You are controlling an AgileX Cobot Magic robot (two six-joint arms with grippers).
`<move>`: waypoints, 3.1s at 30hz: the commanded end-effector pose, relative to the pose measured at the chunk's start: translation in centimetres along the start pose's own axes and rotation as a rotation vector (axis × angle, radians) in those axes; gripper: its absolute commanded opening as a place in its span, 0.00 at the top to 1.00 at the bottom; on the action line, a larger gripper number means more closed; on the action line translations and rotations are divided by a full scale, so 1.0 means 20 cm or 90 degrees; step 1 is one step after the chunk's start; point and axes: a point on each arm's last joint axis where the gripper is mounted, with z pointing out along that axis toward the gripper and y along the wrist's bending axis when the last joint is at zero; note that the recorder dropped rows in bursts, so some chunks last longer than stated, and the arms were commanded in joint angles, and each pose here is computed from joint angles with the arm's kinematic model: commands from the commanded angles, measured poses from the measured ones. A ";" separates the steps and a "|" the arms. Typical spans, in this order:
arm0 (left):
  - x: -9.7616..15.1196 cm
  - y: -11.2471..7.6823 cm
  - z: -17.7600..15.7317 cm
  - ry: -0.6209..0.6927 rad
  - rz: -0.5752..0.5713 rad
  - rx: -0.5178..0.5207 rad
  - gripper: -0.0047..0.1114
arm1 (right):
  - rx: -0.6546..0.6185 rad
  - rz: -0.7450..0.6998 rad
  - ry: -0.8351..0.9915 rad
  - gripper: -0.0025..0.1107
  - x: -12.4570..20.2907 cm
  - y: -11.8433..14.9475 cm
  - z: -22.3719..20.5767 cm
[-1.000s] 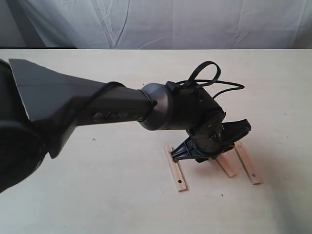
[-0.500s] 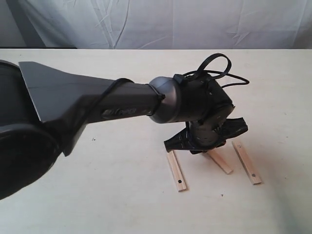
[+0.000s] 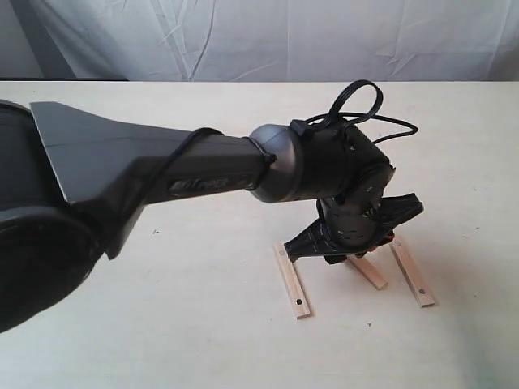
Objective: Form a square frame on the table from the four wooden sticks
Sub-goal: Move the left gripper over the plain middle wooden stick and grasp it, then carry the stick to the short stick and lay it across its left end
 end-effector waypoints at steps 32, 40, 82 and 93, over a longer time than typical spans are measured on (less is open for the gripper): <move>-0.06 -0.04 -0.03 -0.034 0.150 -0.130 0.59 | 0.002 -0.004 -0.010 0.98 0.00 0.00 0.00; -0.04 0.00 0.06 -0.013 0.138 -0.159 0.58 | 0.001 -0.001 -0.010 0.98 0.00 0.00 0.00; -0.72 0.35 -0.37 -0.019 0.326 -0.123 0.96 | 0.001 -0.001 -0.010 0.98 0.00 0.00 0.00; -0.71 0.49 -0.16 -0.018 0.315 -0.038 0.96 | 0.001 -0.001 -0.009 0.98 0.00 0.00 0.00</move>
